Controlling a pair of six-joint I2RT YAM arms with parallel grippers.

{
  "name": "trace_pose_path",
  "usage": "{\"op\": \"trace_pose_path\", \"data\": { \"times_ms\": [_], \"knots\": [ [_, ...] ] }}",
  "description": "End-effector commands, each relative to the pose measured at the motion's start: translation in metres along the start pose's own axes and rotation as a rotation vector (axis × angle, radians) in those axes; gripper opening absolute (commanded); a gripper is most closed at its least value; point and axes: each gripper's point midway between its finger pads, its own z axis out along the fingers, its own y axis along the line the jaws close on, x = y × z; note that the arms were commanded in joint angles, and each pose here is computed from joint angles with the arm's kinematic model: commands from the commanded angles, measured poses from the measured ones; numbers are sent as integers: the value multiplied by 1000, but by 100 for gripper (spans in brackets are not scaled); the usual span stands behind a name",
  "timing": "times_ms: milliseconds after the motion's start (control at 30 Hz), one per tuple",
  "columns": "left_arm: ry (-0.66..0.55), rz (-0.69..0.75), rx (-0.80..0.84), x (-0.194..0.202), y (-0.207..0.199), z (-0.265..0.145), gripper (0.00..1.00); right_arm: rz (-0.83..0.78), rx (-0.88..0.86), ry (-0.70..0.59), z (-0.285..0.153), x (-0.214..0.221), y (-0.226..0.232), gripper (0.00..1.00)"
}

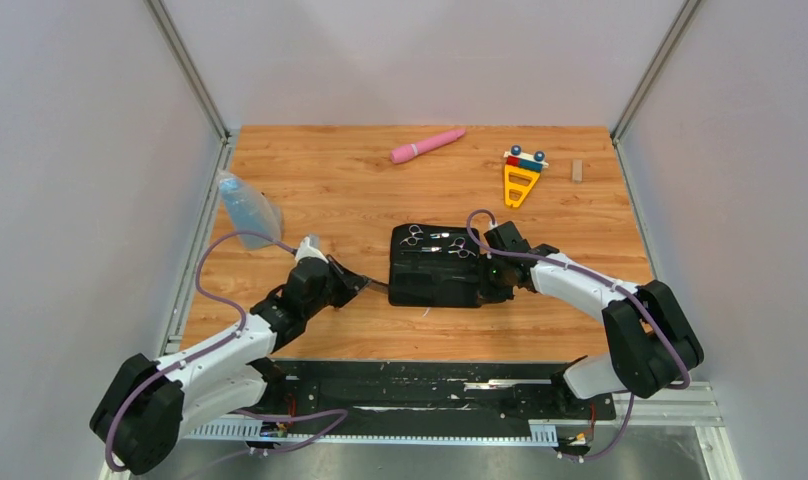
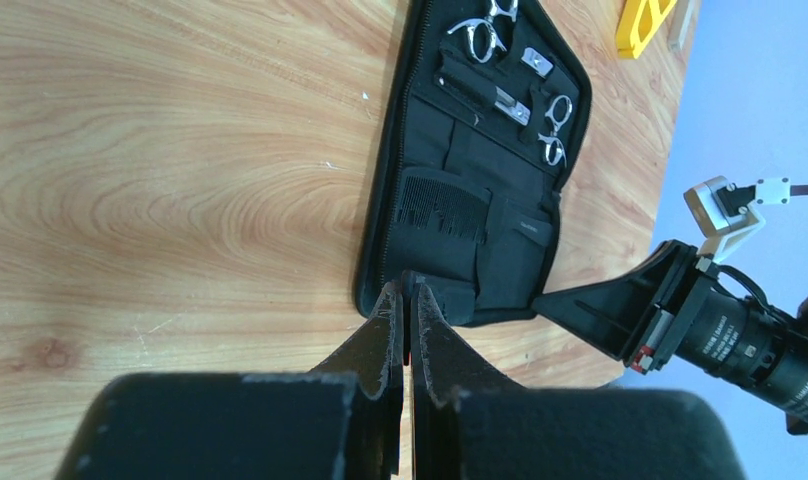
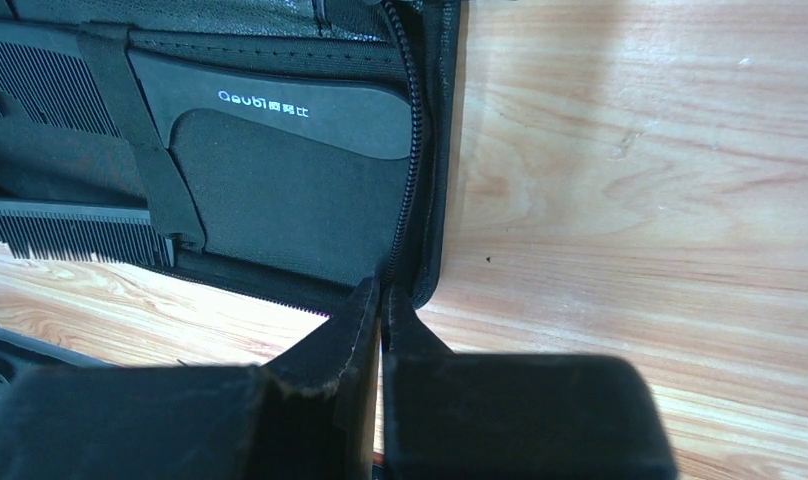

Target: Sort the hair-cutting tools

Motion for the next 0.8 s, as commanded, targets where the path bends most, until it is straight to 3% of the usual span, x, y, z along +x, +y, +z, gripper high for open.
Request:
{"op": "trace_pose_path", "data": {
  "times_ms": [0, 400, 767],
  "knots": [
    [-69, 29, -32, -4, 2, 6, 0, -1, -110, -60, -8, -18, 26, 0],
    [-232, 138, -96, -38, 10, -17, 0, -6, -123, -68, -9, -18, 27, 0],
    [-113, 164, -50, -14, -2, 2, 0, -10, -143, -71, -12, -19, 31, 0]
  ]
}}
